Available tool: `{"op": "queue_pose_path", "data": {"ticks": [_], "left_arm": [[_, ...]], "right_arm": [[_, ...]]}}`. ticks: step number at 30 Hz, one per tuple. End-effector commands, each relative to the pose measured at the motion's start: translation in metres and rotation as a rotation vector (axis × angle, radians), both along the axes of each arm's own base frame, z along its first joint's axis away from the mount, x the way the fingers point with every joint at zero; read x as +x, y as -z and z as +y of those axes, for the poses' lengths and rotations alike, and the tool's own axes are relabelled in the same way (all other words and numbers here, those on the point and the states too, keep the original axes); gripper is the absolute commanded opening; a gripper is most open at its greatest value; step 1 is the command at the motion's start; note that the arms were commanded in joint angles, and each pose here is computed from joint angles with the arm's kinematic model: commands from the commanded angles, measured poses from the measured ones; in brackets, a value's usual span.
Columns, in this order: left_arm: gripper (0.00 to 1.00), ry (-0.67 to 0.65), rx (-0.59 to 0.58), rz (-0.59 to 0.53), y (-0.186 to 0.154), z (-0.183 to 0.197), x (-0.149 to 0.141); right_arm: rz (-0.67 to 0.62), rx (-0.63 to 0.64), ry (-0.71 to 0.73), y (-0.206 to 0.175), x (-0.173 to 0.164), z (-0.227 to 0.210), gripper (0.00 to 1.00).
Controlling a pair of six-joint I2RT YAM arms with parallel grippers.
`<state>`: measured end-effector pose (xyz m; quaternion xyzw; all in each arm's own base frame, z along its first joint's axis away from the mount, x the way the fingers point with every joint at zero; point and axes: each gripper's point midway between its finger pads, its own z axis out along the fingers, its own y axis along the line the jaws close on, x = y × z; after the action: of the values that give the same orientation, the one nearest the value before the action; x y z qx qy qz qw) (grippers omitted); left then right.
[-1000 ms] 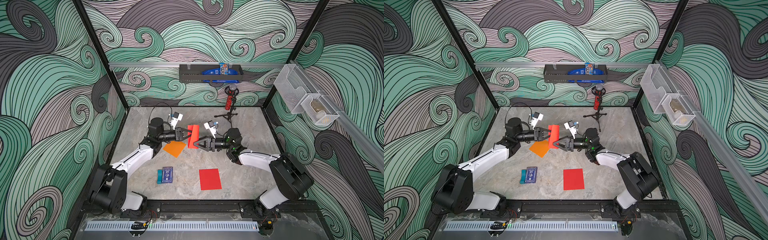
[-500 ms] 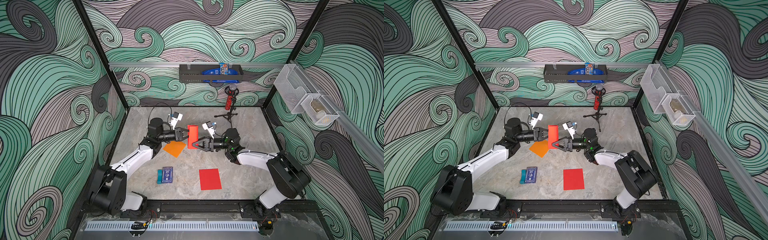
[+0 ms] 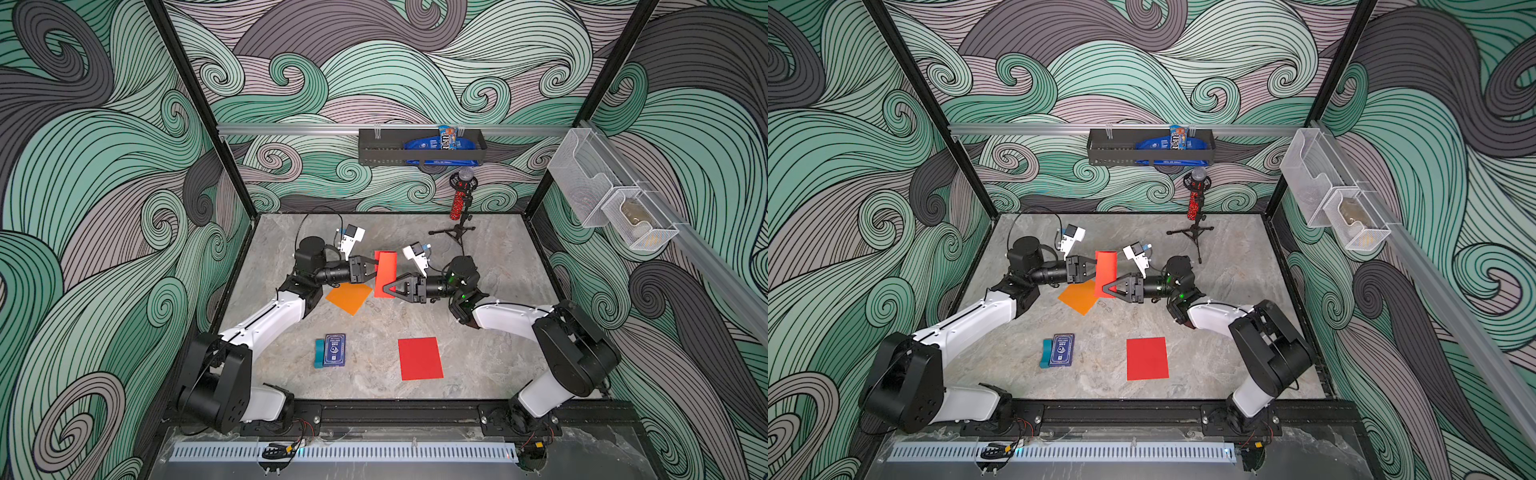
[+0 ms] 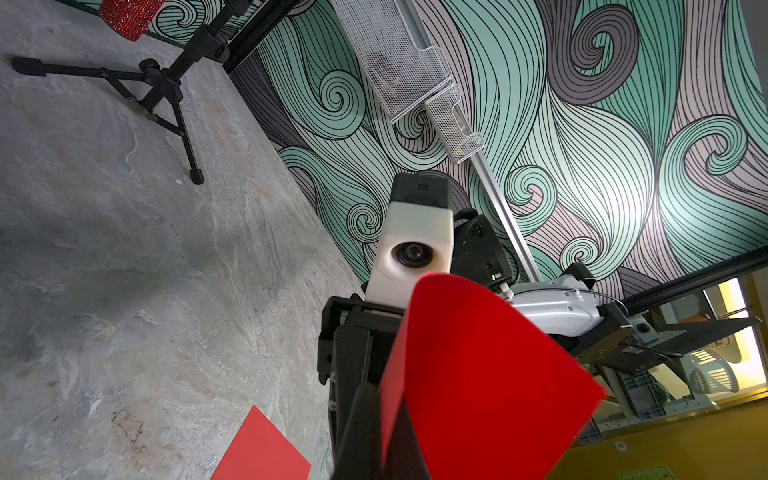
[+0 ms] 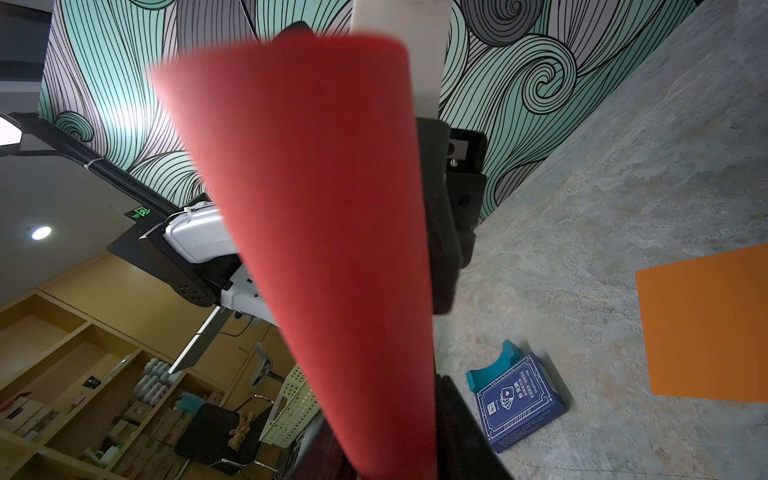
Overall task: Fold the square paper along the opposite sides
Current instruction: Fold the paper.
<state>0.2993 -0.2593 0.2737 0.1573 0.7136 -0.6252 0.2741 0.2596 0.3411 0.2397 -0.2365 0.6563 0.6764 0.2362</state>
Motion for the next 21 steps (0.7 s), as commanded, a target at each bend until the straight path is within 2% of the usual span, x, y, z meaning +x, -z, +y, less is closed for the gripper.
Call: {"op": "queue_pose_path", "data": {"ticks": [1, 21], "left_arm": [[0.0, 0.008, -0.015, -0.043, -0.0118, 0.0025, -0.004], [0.0, 0.006, -0.01, -0.038, -0.0082, 0.003, -0.0046]], "right_arm": [[-0.025, 0.018, -0.021, -0.0086, -0.002, 0.0038, 0.3], [-0.02, 0.016, -0.014, -0.0078, -0.0003, 0.0037, 0.17]]}}
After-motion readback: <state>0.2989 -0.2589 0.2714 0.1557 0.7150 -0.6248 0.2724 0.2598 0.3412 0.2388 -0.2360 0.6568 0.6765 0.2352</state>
